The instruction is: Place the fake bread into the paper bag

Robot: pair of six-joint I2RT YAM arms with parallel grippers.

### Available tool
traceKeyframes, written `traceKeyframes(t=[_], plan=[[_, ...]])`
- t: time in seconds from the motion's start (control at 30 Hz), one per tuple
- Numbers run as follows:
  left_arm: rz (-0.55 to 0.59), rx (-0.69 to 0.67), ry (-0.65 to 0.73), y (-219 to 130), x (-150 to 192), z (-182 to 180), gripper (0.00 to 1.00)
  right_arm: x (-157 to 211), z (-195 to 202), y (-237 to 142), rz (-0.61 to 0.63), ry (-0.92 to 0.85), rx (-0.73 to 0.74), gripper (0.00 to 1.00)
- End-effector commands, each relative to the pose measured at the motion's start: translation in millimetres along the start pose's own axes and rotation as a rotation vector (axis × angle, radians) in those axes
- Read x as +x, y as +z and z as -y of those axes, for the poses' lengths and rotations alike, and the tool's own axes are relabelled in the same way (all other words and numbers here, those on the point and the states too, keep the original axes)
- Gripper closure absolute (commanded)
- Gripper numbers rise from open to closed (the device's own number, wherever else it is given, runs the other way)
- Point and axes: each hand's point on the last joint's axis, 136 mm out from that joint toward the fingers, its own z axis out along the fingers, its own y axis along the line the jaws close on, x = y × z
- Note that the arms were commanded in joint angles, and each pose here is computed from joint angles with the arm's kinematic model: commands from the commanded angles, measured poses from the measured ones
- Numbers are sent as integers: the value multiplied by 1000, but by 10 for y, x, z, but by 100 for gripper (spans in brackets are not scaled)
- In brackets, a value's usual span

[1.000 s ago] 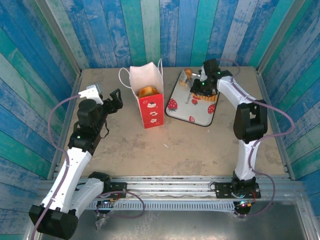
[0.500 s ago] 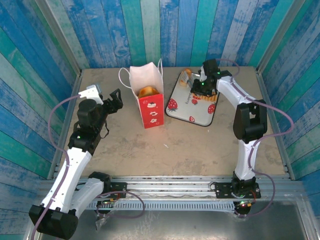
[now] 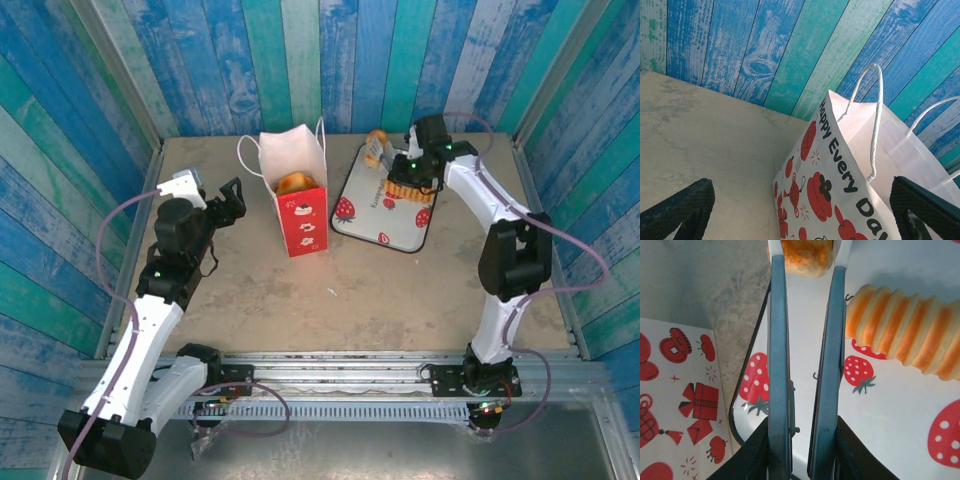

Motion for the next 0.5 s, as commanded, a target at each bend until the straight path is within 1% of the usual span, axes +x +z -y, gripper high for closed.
traceKeyframes(t=[0.0,0.13,0.27,0.47], plan=[[8,7,-9,-24,-48,17,6,-137,-167,-355,104,-33,-46,99],[-2,32,-15,-19,-69,79,6,-152,-322,-750,186,-55,-89,99],[-40,73,-28,27,-50,174,6,-126,-476,-1106,258,-84,-124,100],[-61,116,-55,53,-39,263,2,-52,-751,-1603,358,-142,-195,99]])
